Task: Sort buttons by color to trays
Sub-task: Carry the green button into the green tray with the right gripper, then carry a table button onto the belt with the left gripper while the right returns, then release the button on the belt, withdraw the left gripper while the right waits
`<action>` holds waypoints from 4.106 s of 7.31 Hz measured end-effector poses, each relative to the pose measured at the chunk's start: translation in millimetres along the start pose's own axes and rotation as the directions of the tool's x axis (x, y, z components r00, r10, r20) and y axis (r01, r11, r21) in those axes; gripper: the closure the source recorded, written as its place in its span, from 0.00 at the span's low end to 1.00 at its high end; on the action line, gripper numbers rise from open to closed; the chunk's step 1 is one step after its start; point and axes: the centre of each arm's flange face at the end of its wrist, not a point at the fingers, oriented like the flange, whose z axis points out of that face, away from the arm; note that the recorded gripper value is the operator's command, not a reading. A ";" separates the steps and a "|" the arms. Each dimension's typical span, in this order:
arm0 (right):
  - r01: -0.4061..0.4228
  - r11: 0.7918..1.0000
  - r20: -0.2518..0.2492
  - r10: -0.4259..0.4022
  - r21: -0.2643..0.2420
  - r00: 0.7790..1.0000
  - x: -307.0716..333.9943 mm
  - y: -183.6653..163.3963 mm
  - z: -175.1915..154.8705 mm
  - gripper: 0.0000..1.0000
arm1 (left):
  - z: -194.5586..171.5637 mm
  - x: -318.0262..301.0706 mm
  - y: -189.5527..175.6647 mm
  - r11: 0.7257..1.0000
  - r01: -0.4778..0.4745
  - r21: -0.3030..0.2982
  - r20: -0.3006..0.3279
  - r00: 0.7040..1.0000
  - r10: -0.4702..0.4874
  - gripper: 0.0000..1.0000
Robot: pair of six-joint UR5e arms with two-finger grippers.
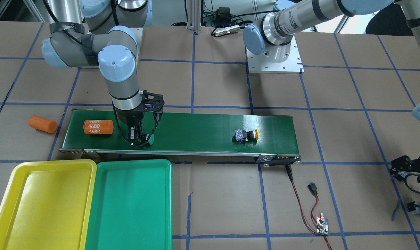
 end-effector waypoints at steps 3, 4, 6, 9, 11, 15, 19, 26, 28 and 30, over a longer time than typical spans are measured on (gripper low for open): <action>-0.031 0.999 -0.077 0.030 -0.012 0.997 60.5 12.7 -18.0 0.49 | 6.7 -13.9 14.9 1.000 0.014 -0.007 -0.005 1.000 -0.014 0.96; -0.054 0.998 -0.074 0.053 -0.017 0.996 87.5 26.2 -5.4 0.00 | 7.5 -16.2 18.7 1.000 -0.004 -0.009 -0.008 1.000 0.004 1.00; -0.093 0.995 -0.036 0.093 -0.024 0.995 110.7 51.8 25.6 0.00 | 0.3 -18.2 22.8 1.000 -0.017 -0.008 -0.012 1.000 0.017 1.00; -0.101 0.995 -0.040 0.100 -0.023 0.994 103.3 55.9 17.2 0.00 | -37.9 0.5 19.0 1.000 -0.018 -0.022 -0.044 0.999 0.017 1.00; -0.109 0.994 -0.036 0.108 -0.027 0.993 62.5 53.3 -1.7 0.00 | -98.9 84.9 -20.7 0.989 -0.139 -0.041 -0.056 0.989 0.137 1.00; -0.032 0.999 0.049 0.033 -0.022 0.998 -8.5 9.9 -4.8 0.00 | -152.0 387.1 -72.5 0.827 -0.551 -0.111 -0.086 0.834 0.545 1.00; -0.017 0.999 0.205 0.024 -0.036 0.978 -18.2 8.1 -4.6 0.00 | -98.9 531.4 -47.5 0.683 -0.722 -0.109 0.012 0.686 0.727 0.00; -0.113 0.987 0.205 0.134 -0.111 0.970 -19.3 35.3 -5.1 0.01 | -137.2 281.8 -29.1 0.906 -0.422 -0.030 -0.051 0.906 0.421 0.00; -0.117 0.987 0.202 0.137 -0.108 0.970 -19.0 36.6 -5.0 0.00 | -139.7 177.5 -35.6 0.819 -0.574 0.019 -0.043 0.818 0.574 0.00; -0.118 0.988 0.199 0.136 -0.100 0.971 -18.2 35.0 -6.2 0.00 | -126.0 87.2 -46.5 0.602 -0.798 0.029 0.022 0.603 0.797 0.00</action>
